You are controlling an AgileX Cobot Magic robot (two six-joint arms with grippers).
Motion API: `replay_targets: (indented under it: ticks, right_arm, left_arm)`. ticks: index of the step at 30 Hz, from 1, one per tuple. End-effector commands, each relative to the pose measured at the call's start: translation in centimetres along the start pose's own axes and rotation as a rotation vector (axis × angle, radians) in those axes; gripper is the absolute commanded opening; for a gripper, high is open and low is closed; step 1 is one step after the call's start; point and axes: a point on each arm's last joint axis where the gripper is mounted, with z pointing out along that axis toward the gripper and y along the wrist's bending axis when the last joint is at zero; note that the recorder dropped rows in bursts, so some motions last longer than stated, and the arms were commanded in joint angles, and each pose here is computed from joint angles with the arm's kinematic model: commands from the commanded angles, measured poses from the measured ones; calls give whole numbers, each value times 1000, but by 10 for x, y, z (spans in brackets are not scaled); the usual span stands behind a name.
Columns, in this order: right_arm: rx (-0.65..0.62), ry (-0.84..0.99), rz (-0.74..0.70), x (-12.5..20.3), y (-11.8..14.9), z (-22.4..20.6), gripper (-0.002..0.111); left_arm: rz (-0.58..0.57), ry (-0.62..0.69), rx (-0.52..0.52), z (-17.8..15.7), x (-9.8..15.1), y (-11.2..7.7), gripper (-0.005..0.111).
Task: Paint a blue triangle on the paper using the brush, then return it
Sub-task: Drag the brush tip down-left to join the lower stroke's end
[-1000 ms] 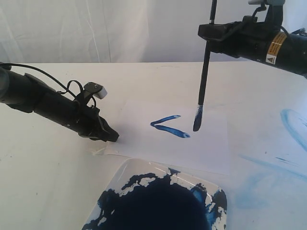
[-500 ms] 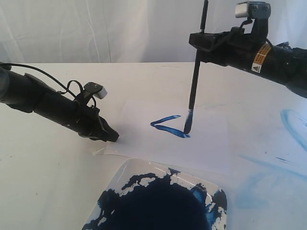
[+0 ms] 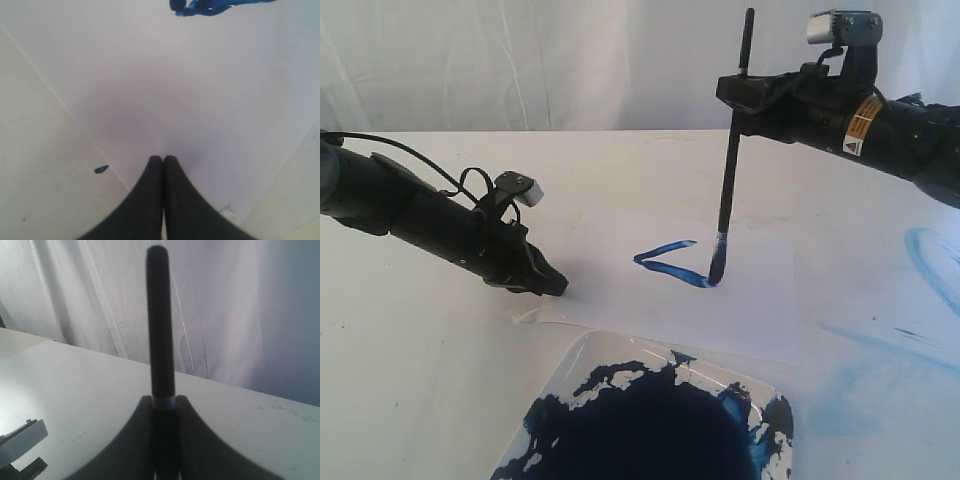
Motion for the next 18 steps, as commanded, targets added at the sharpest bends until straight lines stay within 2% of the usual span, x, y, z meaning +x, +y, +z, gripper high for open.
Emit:
replay_targets:
  ticks: [1,18]
  right_arm:
    - [13,-1,-5,0,-2,0,0]
    - [34,-23,-2,-2,-3,0,0]
  left_arm:
    - [2,2,3,0,1,-2,0]
    - [2,2,5,0,1,-2,0]
